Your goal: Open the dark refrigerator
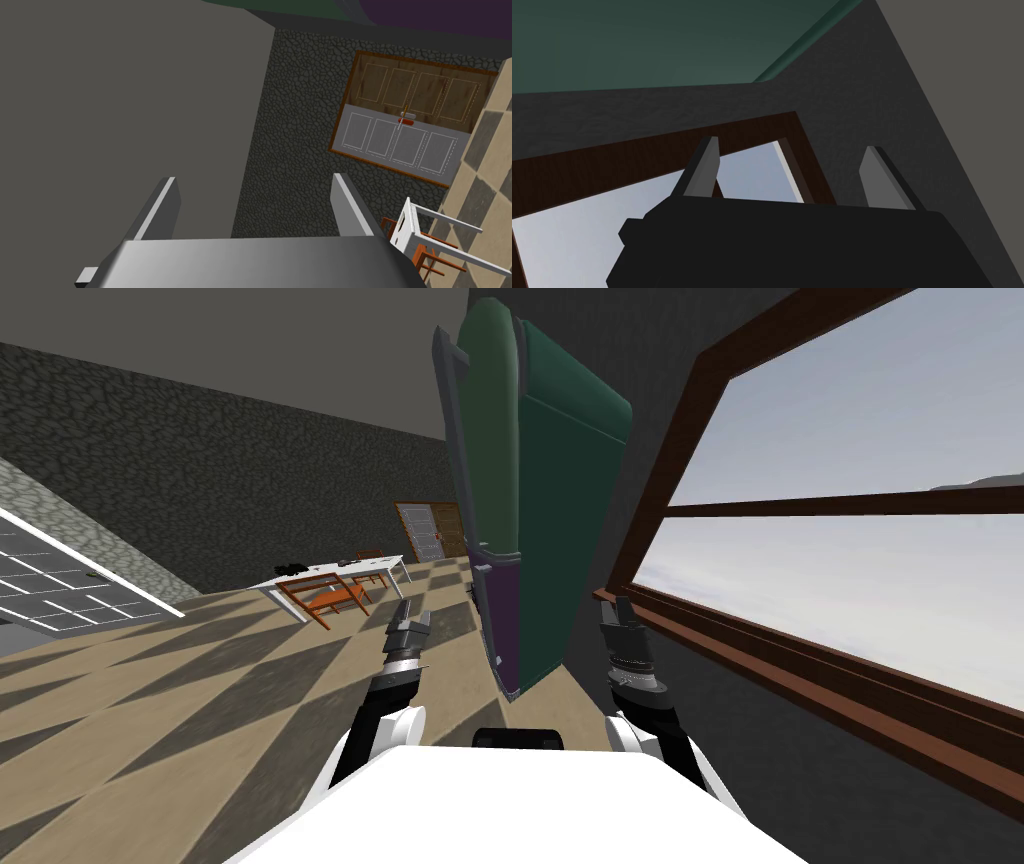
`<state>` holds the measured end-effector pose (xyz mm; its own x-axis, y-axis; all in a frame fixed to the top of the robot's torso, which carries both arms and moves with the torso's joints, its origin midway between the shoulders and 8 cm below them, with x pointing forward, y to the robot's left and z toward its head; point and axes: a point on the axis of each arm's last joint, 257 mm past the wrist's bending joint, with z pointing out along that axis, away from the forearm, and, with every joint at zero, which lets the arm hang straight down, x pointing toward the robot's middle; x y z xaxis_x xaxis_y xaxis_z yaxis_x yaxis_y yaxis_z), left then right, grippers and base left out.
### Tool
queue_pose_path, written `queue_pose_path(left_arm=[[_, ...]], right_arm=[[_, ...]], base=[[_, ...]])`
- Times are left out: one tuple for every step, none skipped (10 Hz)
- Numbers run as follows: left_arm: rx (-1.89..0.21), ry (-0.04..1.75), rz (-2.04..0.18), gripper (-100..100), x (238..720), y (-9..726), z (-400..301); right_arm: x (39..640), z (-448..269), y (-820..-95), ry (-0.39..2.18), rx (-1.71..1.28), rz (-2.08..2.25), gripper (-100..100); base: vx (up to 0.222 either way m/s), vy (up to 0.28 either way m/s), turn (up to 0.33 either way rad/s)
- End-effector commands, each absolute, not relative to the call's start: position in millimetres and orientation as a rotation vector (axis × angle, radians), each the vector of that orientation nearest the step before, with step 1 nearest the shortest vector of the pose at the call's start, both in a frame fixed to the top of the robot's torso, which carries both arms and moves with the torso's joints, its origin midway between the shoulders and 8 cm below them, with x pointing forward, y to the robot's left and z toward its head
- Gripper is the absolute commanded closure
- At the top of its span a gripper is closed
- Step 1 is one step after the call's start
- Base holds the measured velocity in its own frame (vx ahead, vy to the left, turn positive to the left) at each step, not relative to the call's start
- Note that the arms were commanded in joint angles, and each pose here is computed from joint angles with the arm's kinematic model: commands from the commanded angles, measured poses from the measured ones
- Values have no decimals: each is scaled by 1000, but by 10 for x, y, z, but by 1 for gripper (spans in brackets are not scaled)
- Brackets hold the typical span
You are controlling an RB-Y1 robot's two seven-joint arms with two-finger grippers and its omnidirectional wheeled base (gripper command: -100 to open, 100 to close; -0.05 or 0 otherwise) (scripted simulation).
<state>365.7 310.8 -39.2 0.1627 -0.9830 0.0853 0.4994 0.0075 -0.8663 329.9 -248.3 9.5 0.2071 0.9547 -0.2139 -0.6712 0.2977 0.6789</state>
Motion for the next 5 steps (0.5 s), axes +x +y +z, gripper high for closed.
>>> queue_pose_path(left_arm=[[-927, 676, -1309, 0, 3657, 3108, -392], [-927, 676, -1309, 0, 3657, 3108, -392], [-927, 676, -1309, 0, 3657, 3108, -392], [-927, 676, -1309, 0, 3657, 3108, -391], [-927, 676, -1309, 0, 3657, 3108, -391]], right_arm=[[3299, 95, -2483, 683, 498, 1199, 0], [3299, 95, -2483, 683, 498, 1199, 0], [3299, 96, -2483, 683, 498, 1199, 0], [3298, 96, -2483, 683, 498, 1199, 0], [3298, 96, -2483, 682, 498, 1199, 0]], base=[[0, 0, 0], [0, 0, 0], [0, 0, 0], [0, 0, 0], [0, 0, 0]])
